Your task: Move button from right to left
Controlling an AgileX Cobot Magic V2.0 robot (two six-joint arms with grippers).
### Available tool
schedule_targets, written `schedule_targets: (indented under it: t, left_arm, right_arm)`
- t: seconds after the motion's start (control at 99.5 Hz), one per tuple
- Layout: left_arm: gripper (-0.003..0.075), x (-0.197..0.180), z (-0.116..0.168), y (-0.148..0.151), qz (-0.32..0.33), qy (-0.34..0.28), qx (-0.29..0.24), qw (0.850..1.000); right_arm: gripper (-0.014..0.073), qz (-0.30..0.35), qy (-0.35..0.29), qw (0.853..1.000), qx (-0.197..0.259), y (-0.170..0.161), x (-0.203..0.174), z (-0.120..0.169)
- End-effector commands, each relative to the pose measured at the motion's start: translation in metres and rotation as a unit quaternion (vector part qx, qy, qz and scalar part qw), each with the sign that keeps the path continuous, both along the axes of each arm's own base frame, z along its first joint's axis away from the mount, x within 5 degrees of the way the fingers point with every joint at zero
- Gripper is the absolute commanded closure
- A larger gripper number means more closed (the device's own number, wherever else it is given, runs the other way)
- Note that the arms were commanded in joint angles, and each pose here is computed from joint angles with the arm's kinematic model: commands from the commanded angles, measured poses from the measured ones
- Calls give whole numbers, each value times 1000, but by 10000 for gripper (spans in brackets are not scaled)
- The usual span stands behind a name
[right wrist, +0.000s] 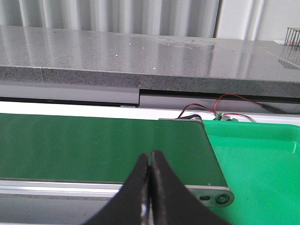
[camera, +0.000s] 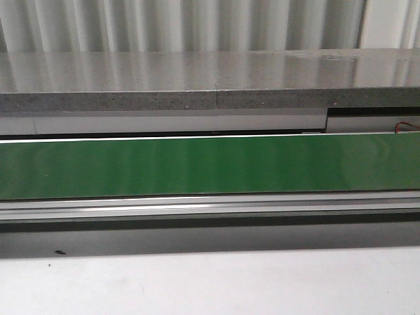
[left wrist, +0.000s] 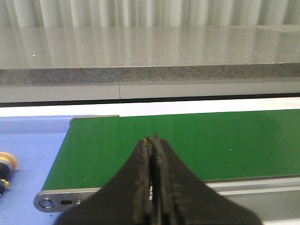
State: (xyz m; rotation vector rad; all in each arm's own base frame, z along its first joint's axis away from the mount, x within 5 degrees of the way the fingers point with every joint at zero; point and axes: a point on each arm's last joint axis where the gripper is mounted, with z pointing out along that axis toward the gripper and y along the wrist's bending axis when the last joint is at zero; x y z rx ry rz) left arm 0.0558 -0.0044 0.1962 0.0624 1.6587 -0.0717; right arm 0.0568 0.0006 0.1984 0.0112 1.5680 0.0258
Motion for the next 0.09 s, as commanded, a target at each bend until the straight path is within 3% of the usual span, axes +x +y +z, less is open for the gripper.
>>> schedule_targets:
  t: [0.0,0.08]
  left_arm:
    - [741,0,-4,0,-2,-34,-12,999]
    - [741,0,-4,0,-2,-34,-12,999]
  right_arm:
    - [662,-5,-59,998,-7,-1,-3,15]
    - [662,-5,-59,998,-7,-1,-3,15]
